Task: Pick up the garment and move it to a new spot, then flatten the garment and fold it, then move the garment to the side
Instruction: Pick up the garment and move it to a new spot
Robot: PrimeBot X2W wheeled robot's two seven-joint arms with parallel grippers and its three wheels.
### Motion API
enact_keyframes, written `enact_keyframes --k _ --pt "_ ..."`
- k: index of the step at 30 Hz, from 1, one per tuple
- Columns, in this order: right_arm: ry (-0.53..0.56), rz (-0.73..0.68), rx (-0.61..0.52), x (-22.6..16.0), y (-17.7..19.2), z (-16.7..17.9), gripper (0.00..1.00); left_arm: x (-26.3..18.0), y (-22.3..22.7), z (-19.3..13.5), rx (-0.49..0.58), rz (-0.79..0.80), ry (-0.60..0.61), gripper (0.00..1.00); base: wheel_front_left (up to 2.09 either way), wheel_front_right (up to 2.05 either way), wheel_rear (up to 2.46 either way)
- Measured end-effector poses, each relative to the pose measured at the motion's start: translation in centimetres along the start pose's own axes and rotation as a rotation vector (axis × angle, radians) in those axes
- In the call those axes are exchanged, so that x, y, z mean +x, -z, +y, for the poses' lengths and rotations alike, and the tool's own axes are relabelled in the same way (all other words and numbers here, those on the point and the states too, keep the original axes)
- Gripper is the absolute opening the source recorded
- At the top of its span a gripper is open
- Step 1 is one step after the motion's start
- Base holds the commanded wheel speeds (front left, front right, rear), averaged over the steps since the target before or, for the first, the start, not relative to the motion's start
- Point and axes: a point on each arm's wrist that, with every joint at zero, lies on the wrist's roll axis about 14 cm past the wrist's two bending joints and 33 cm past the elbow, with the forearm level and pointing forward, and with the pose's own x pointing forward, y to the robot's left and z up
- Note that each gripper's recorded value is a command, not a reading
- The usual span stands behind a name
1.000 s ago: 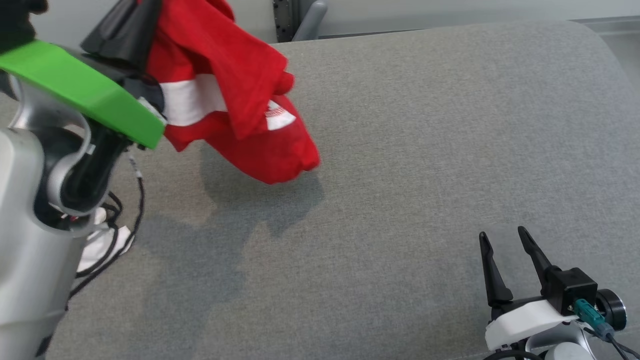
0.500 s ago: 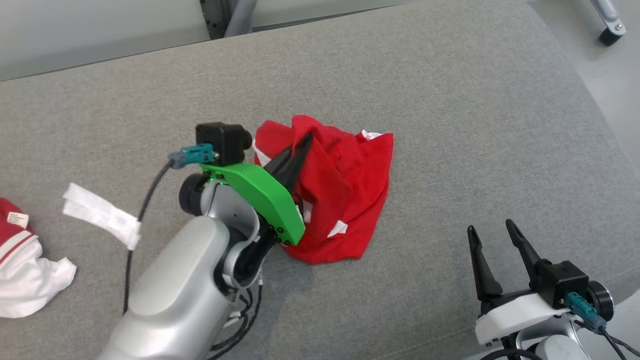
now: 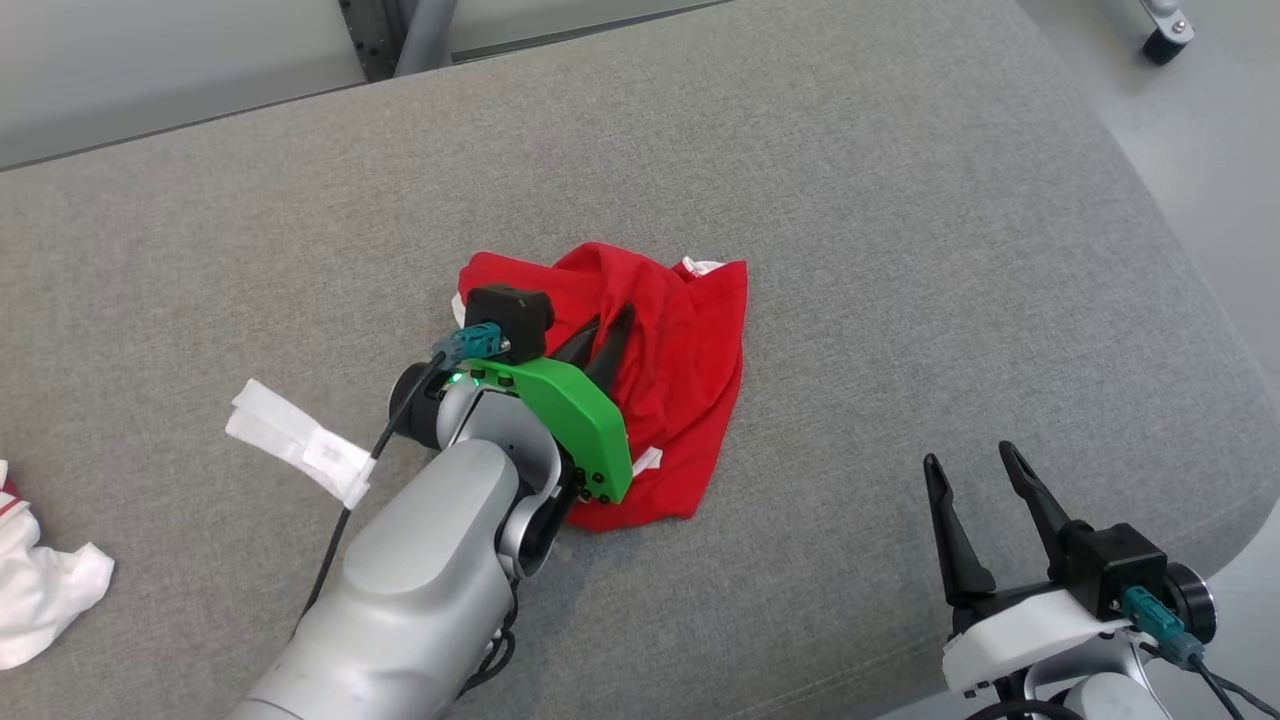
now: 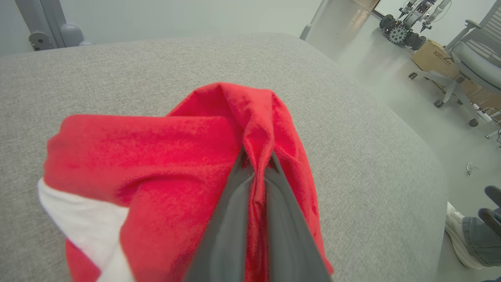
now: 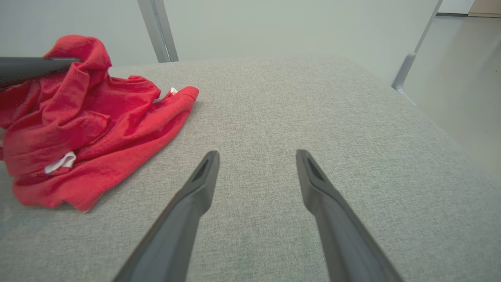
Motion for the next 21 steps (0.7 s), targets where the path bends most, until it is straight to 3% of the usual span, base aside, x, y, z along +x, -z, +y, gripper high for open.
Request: enact_keyframes --k 7,18,21 --pt "-0.005 -0.054 -0.041 -0.4 -1.7 -0.1 1.00 -2.5 -4.4 0.1 0.092 -0.198 -0.024 1.00 0.00 0.00 0.00" --pt "-0.087 -0.165 -0.108 -0.5 -4.9 2.2 1.00 -15.8 -1.7 6.9 0.256 -0.238 -0.330 1.00 0.00 0.00 0.00" --pt "-0.123 -0.176 -0.120 -0.2 -5.2 3.2 1.00 -19.3 -1.4 8.1 0.230 -0.269 -0.423 1.00 0.00 0.00 0.00"
